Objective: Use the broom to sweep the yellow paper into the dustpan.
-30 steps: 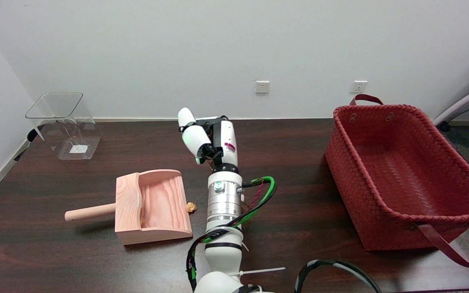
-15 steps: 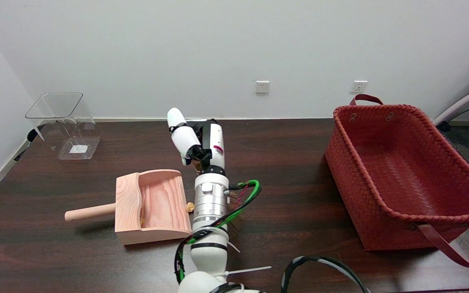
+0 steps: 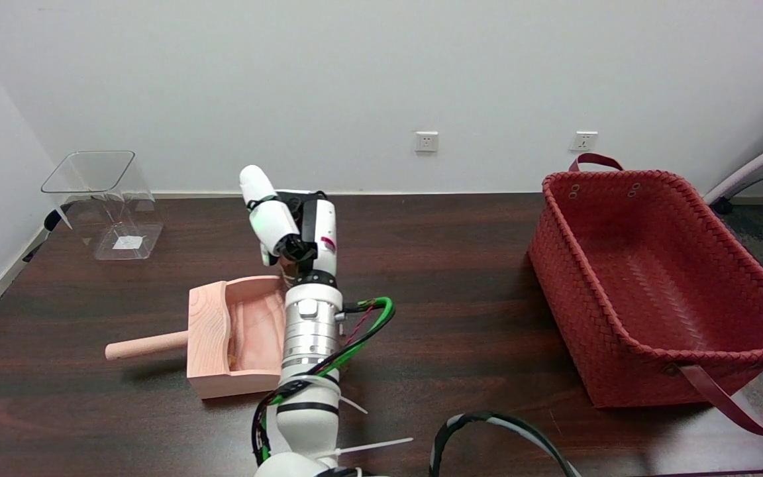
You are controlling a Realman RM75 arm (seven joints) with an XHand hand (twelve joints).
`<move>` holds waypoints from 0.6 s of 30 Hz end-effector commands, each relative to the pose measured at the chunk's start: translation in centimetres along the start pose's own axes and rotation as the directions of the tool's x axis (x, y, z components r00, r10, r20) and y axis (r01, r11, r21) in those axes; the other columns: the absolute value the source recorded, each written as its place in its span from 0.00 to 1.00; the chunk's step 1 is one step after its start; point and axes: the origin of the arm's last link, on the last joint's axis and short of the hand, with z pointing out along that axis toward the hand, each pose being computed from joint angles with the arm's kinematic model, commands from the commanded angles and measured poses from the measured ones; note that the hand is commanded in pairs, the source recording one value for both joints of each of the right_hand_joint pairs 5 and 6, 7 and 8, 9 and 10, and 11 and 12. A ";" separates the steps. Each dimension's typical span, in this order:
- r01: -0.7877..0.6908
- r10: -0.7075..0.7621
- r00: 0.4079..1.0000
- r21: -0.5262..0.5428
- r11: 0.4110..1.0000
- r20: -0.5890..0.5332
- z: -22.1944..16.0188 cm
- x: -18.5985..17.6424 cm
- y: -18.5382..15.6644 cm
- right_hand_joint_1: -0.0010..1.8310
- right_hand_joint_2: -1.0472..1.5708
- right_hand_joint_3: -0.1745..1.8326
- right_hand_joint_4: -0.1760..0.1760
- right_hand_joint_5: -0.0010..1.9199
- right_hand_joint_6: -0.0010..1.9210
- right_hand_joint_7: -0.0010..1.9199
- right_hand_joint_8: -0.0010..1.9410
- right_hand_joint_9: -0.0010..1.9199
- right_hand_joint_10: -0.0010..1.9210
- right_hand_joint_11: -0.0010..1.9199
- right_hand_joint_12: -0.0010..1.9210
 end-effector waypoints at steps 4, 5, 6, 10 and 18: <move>-0.164 0.163 0.984 -0.002 0.987 0.066 -0.5 -2.9 -0.5 0.28 1.00 0.02 0.50 1.00 1.00 1.00 0.99 1.00 1.00 1.00 1.00; -0.177 0.176 0.982 0.005 0.984 0.066 -0.3 -2.9 -0.7 0.28 1.00 0.02 0.50 1.00 1.00 1.00 0.99 1.00 1.00 1.00 1.00; -0.189 0.188 0.980 0.013 0.982 0.063 -0.1 -2.9 -0.9 0.27 1.00 0.02 0.50 1.00 1.00 1.00 0.99 1.00 1.00 1.00 1.00; -0.217 0.214 0.976 0.065 0.974 0.044 0.3 -2.7 -2.0 0.27 1.00 0.01 0.50 1.00 1.00 1.00 0.99 1.00 1.00 1.00 1.00; -0.271 0.271 0.963 0.116 0.956 0.012 0.7 -2.3 -4.1 0.27 1.00 0.00 0.50 1.00 1.00 1.00 0.99 1.00 1.00 1.00 1.00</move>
